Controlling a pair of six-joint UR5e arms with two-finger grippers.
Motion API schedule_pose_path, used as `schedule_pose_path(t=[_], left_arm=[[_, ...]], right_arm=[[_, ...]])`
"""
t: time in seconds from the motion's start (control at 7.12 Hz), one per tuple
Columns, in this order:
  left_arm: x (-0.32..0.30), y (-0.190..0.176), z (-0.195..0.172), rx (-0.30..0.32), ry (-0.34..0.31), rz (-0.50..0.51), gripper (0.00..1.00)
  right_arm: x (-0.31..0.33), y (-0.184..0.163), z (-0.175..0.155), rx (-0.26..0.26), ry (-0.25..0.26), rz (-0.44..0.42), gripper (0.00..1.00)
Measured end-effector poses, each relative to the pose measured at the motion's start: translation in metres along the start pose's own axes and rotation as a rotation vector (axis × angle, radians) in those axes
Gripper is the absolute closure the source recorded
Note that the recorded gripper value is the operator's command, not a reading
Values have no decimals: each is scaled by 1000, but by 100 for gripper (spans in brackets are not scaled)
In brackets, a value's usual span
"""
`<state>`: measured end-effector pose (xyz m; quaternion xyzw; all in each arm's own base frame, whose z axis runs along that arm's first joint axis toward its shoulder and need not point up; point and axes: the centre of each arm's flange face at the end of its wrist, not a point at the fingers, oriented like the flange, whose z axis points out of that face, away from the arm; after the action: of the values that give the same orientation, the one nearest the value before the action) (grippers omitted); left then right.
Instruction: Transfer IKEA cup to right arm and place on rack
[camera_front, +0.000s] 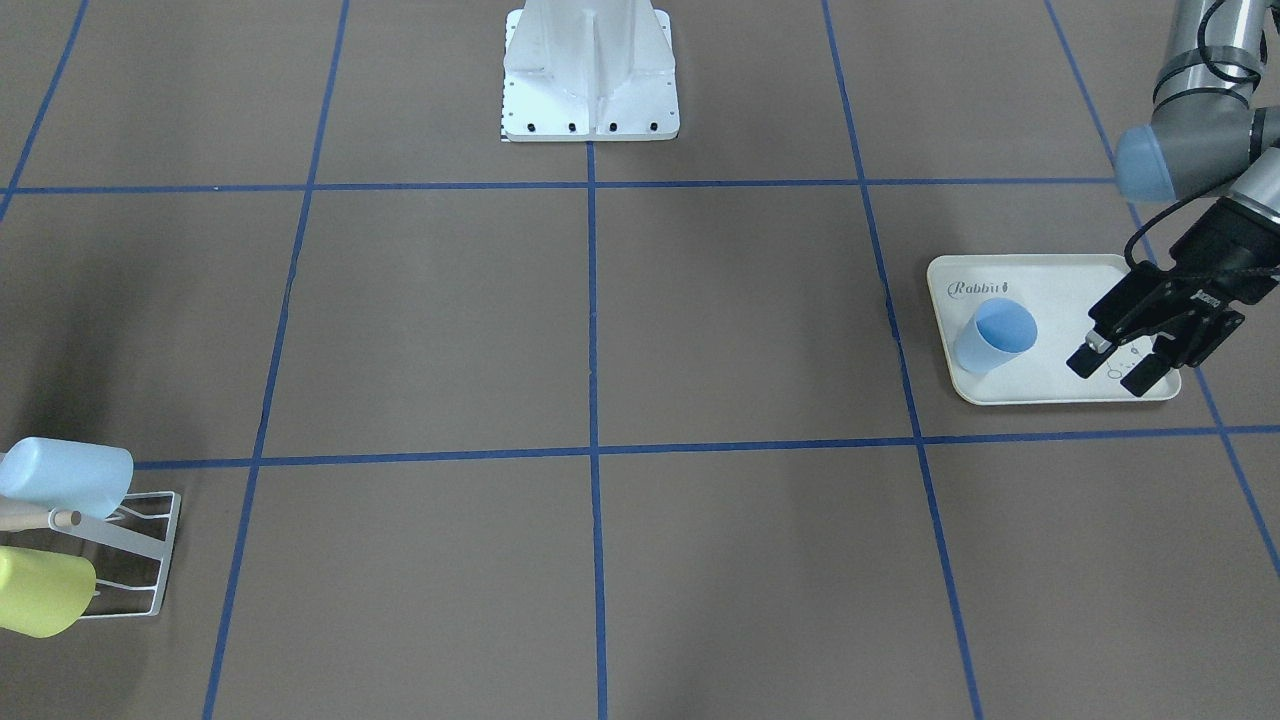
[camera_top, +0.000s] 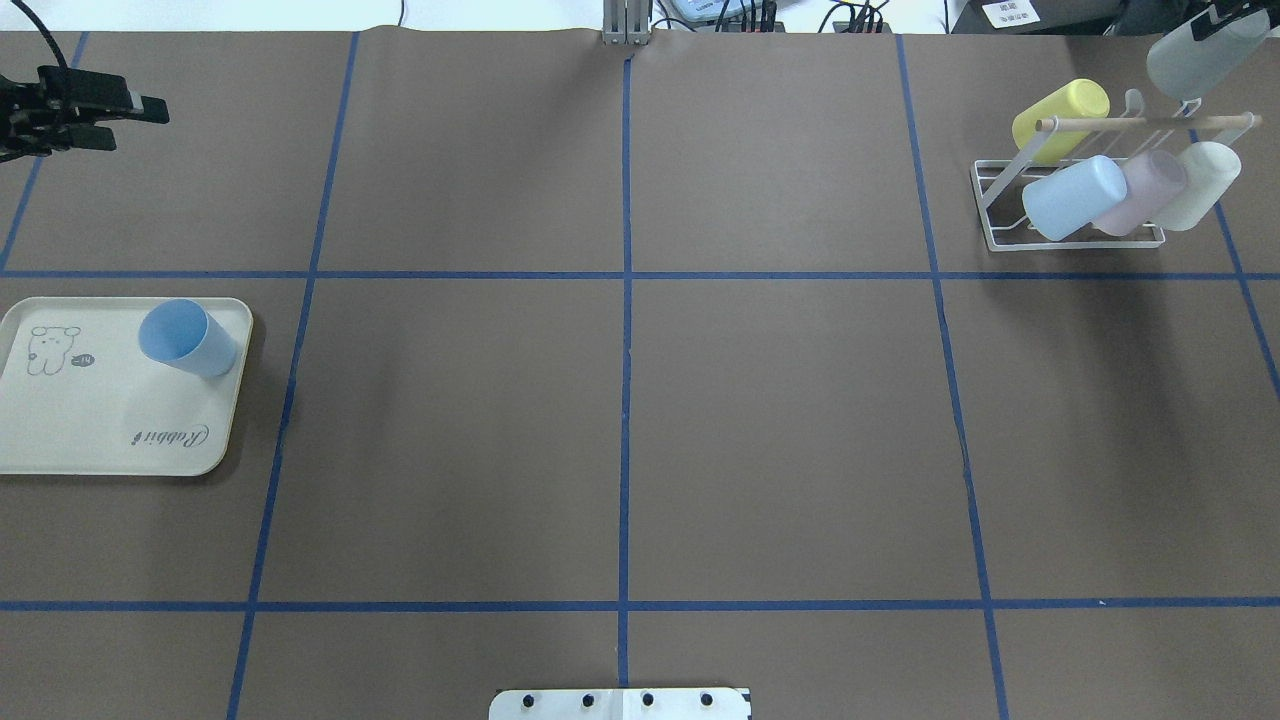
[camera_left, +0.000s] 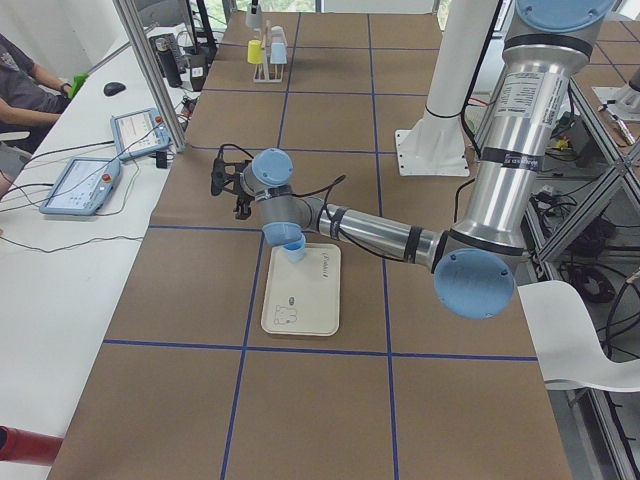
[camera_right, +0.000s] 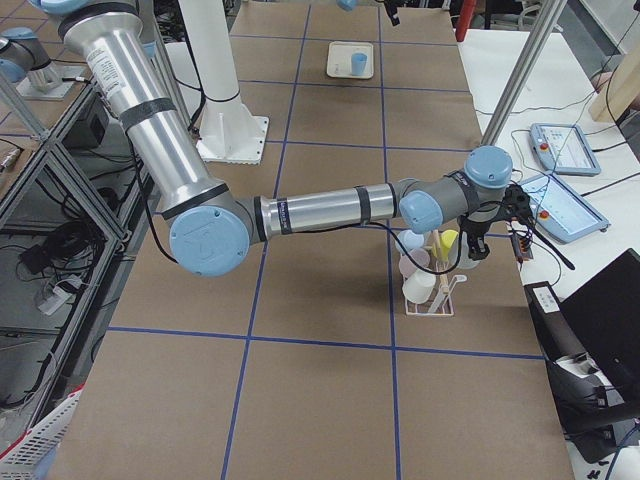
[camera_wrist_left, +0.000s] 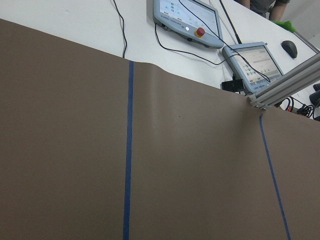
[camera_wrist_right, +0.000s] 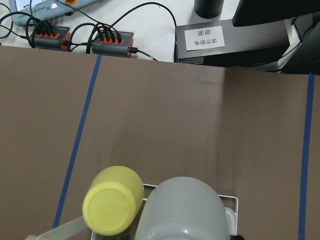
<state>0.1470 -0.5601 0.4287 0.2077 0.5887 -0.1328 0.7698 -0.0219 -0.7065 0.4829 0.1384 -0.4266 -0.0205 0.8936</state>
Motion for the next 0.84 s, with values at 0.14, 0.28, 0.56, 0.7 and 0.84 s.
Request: schedule_pose_path(t=[0.14,0.28,0.56,0.7,0.84], left_arm=[[-1,1,-1,1,-1,0,0],[-2,2,-2,2,-2,0,0],[-3,5,-5,5,-2,0,0],[-3,5,-6,6,-2,0,0],[-2,5,-7,6,-1,1,0]], right_arm=[[-4,-3,2,-15,3,6,91],[-10,-8,3,-28,7,13,91],[-17,-16,7,-45,14,21,91],[-19,-22,10,-50,16,21,91],[-20,-25,14,-57,18,24,91]])
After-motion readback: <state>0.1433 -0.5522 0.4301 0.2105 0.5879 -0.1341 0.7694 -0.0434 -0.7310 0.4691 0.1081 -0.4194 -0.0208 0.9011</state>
